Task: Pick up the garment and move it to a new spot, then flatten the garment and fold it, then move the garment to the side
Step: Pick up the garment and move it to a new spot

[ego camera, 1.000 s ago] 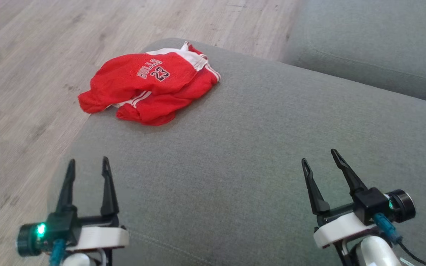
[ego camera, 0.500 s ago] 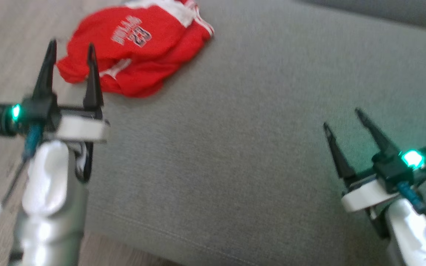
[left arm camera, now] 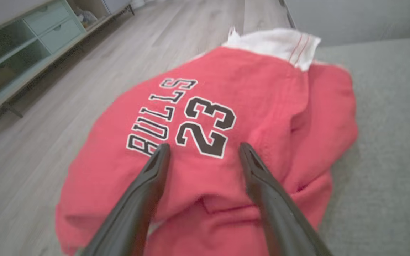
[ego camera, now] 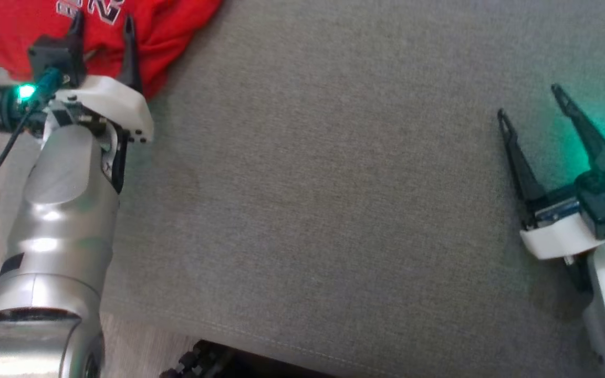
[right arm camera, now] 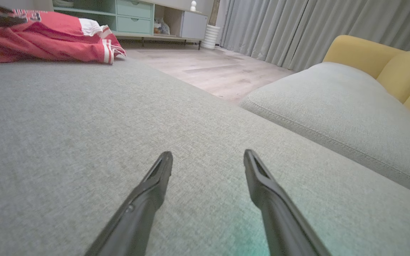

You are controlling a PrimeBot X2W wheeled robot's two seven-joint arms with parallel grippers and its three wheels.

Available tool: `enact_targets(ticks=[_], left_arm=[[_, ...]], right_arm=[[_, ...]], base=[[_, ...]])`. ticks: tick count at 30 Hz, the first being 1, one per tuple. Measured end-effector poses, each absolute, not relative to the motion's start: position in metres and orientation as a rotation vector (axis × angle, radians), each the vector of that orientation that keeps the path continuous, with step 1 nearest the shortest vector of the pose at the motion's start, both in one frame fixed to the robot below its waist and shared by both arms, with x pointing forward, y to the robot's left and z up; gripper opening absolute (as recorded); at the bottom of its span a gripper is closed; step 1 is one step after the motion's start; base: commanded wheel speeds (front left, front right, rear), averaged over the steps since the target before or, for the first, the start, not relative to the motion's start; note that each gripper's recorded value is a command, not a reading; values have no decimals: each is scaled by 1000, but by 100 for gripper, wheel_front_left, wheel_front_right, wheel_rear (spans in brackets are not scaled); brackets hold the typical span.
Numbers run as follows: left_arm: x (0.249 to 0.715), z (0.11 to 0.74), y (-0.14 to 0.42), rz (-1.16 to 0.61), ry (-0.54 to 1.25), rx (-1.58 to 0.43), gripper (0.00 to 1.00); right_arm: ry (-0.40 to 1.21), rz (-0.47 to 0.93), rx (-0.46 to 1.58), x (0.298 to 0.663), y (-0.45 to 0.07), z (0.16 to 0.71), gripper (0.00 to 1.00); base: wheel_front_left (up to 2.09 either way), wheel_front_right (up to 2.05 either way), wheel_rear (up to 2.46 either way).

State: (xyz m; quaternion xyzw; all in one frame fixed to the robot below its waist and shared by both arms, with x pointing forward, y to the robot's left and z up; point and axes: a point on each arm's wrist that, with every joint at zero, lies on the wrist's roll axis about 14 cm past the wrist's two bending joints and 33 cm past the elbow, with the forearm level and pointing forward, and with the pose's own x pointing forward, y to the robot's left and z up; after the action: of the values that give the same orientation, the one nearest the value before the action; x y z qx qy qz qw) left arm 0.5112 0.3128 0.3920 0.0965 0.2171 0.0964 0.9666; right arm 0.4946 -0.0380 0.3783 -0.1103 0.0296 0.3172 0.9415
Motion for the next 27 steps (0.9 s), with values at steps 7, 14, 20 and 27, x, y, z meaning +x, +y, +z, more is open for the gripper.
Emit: enact_targets(ticks=[7, 14, 20, 27], left_arm=[[517, 371, 308, 183, 478, 206, 0], [535, 426, 311, 181, 327, 257, 0], [555, 533, 299, 134, 40, 304, 0], [554, 657, 244, -10, -287, 342, 0]], right_arm=[[42, 632, -220, 502, -41, 377, 100], [37, 626, -229, 500, -39, 389, 100], [5, 624, -181, 483, -22, 421, 100], [-52, 550, -142, 458, -31, 466, 100]], base=[[0, 0, 0], [0, 0, 0], [0, 0, 0], [0, 0, 0]])
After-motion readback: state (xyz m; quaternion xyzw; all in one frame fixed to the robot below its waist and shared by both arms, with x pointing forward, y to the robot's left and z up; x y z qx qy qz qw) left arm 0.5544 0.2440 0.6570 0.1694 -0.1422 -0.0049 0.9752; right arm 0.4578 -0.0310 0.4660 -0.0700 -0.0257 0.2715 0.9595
